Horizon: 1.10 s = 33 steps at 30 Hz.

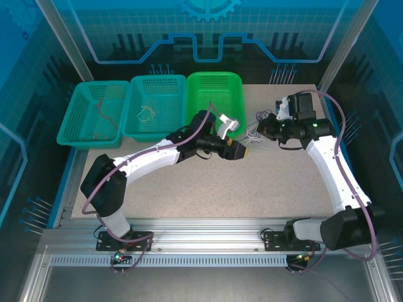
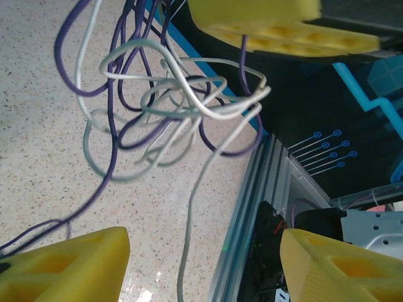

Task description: Untangle the cables

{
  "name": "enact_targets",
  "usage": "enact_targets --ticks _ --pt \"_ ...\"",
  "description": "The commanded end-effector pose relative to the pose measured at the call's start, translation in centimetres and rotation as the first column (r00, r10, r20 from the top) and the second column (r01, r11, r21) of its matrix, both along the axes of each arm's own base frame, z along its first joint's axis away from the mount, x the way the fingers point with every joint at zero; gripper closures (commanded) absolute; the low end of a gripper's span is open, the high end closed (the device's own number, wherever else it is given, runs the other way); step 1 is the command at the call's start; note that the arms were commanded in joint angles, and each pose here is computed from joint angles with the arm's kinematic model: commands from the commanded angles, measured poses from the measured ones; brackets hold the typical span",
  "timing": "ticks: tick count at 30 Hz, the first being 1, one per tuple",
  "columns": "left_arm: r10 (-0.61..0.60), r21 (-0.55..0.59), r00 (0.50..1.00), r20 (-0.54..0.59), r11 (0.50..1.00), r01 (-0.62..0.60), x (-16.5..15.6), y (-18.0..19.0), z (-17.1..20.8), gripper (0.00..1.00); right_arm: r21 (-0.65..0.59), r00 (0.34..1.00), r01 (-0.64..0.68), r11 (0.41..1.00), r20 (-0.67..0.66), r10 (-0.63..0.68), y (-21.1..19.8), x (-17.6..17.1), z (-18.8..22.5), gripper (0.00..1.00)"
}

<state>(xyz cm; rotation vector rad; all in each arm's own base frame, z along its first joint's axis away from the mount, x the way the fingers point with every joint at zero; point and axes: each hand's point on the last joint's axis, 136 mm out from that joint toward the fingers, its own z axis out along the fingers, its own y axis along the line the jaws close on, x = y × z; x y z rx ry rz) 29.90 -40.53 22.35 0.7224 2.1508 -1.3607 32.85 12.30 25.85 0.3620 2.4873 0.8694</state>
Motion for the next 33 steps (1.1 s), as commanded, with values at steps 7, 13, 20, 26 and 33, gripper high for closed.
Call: enact_targets --ticks 7,13,20,26,33 --pt "0.075 -0.057 0.997 0.017 0.996 -0.074 2.1 0.0 1.9 0.9 0.02 0.999 -0.021 1.0 -0.026 0.022 1.6 0.2 0.6 1.0" --pt "0.201 -0.076 0.977 0.066 0.978 -0.196 3.6 3.3 4.4 1.0 -0.154 0.988 0.12 0.981 -0.074 -0.132 -3.2 -0.5 -3.1 1.0" --pt "0.381 -0.216 0.916 0.129 0.912 -0.349 6.3 12.9 12.5 1.0 -0.353 0.877 0.379 0.855 -0.157 -0.454 -14.2 -2.9 -11.5 1.0" --pt "0.501 -0.317 0.846 0.181 0.844 -0.433 9.0 19.6 19.1 1.0 -0.383 0.808 0.434 0.815 -0.234 -0.54 -15.9 -5.6 -15.2 1.0" --pt "0.647 -0.444 0.737 0.196 0.728 -0.521 13.1 24.7 23.6 1.0 -0.423 0.774 0.47 0.775 -0.225 -0.592 -16.7 -7.3 -16.0 1.0"
